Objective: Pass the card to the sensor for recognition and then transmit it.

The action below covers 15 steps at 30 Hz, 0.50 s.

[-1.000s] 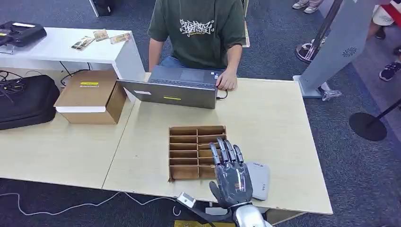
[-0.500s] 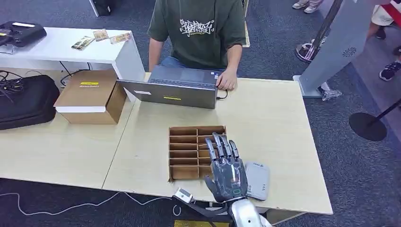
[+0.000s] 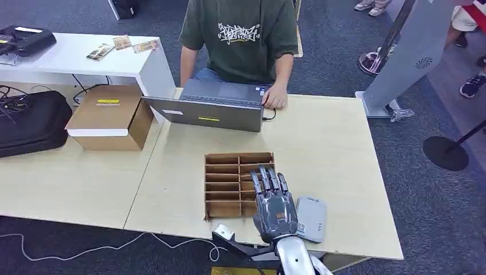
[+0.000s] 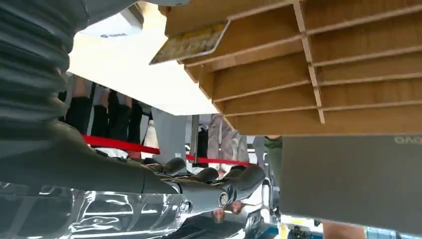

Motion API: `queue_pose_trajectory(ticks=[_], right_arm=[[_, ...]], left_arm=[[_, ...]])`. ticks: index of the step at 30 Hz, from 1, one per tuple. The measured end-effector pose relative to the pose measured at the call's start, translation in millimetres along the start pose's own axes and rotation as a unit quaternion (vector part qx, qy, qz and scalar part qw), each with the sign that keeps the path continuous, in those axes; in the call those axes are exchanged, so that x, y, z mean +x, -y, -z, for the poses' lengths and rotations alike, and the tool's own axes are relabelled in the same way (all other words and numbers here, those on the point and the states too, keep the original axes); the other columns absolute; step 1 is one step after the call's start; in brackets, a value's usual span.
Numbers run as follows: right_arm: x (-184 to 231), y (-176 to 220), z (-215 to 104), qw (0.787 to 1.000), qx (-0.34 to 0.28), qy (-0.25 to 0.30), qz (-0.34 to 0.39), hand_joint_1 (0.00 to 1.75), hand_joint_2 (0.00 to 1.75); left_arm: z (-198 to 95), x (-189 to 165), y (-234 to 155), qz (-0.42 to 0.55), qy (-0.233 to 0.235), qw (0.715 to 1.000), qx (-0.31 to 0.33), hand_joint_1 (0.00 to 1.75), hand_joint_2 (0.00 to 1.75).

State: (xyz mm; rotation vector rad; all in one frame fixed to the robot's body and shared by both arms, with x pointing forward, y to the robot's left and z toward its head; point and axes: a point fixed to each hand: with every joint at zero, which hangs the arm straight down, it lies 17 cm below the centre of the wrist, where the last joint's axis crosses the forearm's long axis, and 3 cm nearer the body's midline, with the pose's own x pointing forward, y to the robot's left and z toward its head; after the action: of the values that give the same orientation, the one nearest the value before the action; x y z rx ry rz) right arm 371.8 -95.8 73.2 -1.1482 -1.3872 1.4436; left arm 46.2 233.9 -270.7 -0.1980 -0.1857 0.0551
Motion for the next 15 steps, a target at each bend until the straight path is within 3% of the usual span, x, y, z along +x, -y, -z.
queue_pose_trajectory(ticks=[15], right_arm=[[-11,-12,0,0.999,0.014,0.003,-0.047,0.00,1.75]], left_arm=[[0,1,-7,0.002,0.000,1.000,0.007,0.00,0.00]])
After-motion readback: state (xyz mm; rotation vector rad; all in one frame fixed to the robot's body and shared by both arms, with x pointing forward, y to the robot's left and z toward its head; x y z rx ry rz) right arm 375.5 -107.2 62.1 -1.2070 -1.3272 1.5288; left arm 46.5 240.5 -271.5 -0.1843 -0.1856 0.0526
